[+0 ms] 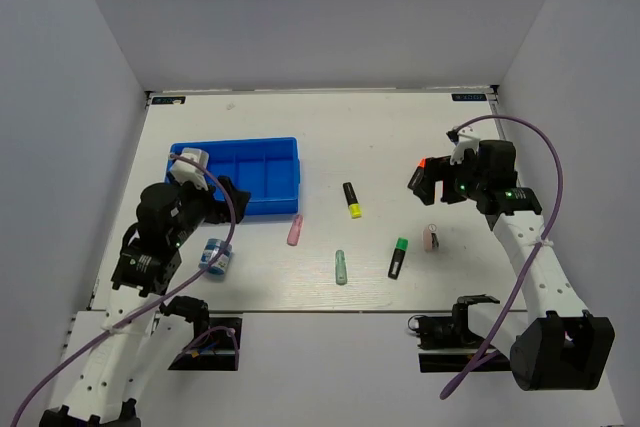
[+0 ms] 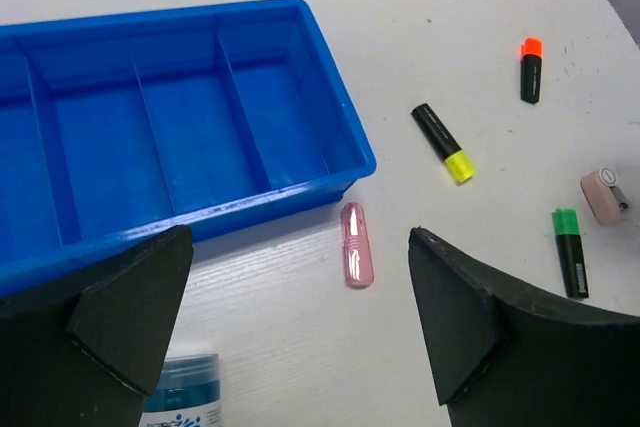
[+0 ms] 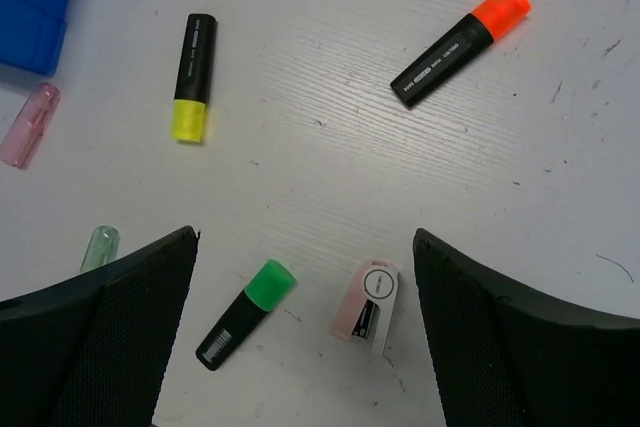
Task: Sort the stationery into containers
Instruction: Pick up the stationery from the center of the board.
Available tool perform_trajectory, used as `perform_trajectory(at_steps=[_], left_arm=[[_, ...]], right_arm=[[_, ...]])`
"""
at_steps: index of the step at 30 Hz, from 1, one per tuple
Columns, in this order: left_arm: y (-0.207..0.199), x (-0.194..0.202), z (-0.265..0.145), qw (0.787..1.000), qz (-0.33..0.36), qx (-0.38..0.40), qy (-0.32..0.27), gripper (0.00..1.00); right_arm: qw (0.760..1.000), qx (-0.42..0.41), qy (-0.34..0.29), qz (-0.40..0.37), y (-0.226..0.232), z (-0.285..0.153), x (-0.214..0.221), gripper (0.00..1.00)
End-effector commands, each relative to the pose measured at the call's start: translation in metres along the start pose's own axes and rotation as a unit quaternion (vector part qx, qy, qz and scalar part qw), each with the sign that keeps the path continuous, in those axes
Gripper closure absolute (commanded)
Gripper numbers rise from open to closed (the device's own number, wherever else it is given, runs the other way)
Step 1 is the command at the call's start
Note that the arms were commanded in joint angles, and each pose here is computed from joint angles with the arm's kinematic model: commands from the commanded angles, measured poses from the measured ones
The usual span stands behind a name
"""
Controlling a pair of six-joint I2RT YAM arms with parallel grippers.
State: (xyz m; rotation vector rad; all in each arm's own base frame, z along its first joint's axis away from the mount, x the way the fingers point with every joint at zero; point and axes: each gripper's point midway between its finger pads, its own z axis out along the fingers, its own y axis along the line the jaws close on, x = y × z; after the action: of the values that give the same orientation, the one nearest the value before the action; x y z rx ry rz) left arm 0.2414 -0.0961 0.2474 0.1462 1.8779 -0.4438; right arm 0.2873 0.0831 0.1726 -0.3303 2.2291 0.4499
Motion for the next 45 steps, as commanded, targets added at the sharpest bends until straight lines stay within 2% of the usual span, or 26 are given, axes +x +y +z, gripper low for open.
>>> perform_trajectory(at_steps=[1,4,6,7,8,10,11,12,13,14,15,16,17,18,21,24,28,33,39,45], left_arm=[[-0.006,0.003,0.004,0.999,-0.017,0.011,0.026,0.03],[-0.002,0.017,0.007,0.998,-0.04,-0.002,0.057,0.12],[0.001,0.029,0.007,0.995,-0.064,-0.015,0.077,0.26],[0.002,0.03,0.006,0.994,-0.071,-0.021,0.079,0.33],[0.006,0.038,0.005,0.992,-0.076,-0.033,0.091,0.59],[0.008,0.045,0.002,0.987,-0.1,-0.049,0.115,0.84],[0.008,0.047,0.001,0.985,-0.103,-0.052,0.125,1.0],[0.007,0.046,-0.001,0.985,-0.105,-0.054,0.129,1.0],[0.008,0.056,-0.005,0.981,-0.104,-0.057,0.151,1.0],[0.007,0.063,-0.01,0.979,-0.099,-0.053,0.172,0.98],[0.002,0.067,-0.013,0.977,-0.096,-0.038,0.185,0.9],[0.0,0.078,-0.018,0.974,-0.082,-0.026,0.209,0.75],[0.0,0.091,-0.024,0.968,-0.083,-0.027,0.235,0.21],[-0.001,0.099,-0.03,0.963,-0.081,-0.023,0.256,0.14],[0.003,0.129,-0.04,0.941,-0.081,-0.032,0.328,0.09],[0.022,0.151,-0.045,0.915,-0.07,-0.101,0.385,0.1],[0.04,0.17,-0.042,0.903,-0.025,-0.147,0.403,0.01],[0.063,0.181,-0.039,0.88,0.012,-0.207,0.426,0.01],[0.081,0.176,-0.031,0.878,0.044,-0.243,0.409,0.01],[0.092,0.189,-0.026,0.856,0.066,-0.26,0.442,0.01]], right_arm=[[1.0,-0.011,-0.014,0.0,0.002,0.003,-0.007,0.1],[0.999,-0.024,-0.006,-0.022,0.005,0.004,-0.001,0.13],[0.998,-0.046,-0.003,-0.044,0.01,0.006,0.008,0.61],[0.997,-0.056,-0.004,-0.056,0.012,0.005,0.009,0.89],[0.997,-0.052,-0.005,-0.059,0.011,0.006,0.011,1.0],[0.997,-0.05,-0.001,-0.056,0.01,0.006,0.013,1.0],[0.997,-0.051,0.003,-0.057,0.011,0.006,0.015,1.0],[0.996,-0.061,0.005,-0.059,0.014,0.006,0.015,0.58],[0.996,-0.066,0.009,-0.061,0.016,0.006,0.017,0.3],[0.996,-0.069,0.015,-0.056,0.017,0.005,0.018,0.12],[0.995,-0.078,0.016,-0.055,0.021,0.005,0.018,0.09],[0.995,-0.081,0.016,-0.056,0.021,0.004,0.019,0.09],[0.995,-0.083,0.02,-0.053,0.022,0.004,0.022,0.09],[0.995,-0.08,0.016,-0.056,0.021,0.003,0.021,0.09],[0.995,-0.079,0.015,-0.057,0.021,0.002,0.022,0.09],[0.995,-0.08,0.015,-0.055,0.023,0.0,0.02,0.09],[0.995,-0.075,0.008,-0.059,0.023,-0.005,0.017,0.09],[0.995,-0.082,0.004,-0.063,0.027,-0.008,0.016,0.09],[0.993,-0.092,0.009,-0.068,0.029,-0.009,0.02,0.09],[0.992,-0.105,0.004,-0.069,0.035,-0.013,0.018,0.09]])
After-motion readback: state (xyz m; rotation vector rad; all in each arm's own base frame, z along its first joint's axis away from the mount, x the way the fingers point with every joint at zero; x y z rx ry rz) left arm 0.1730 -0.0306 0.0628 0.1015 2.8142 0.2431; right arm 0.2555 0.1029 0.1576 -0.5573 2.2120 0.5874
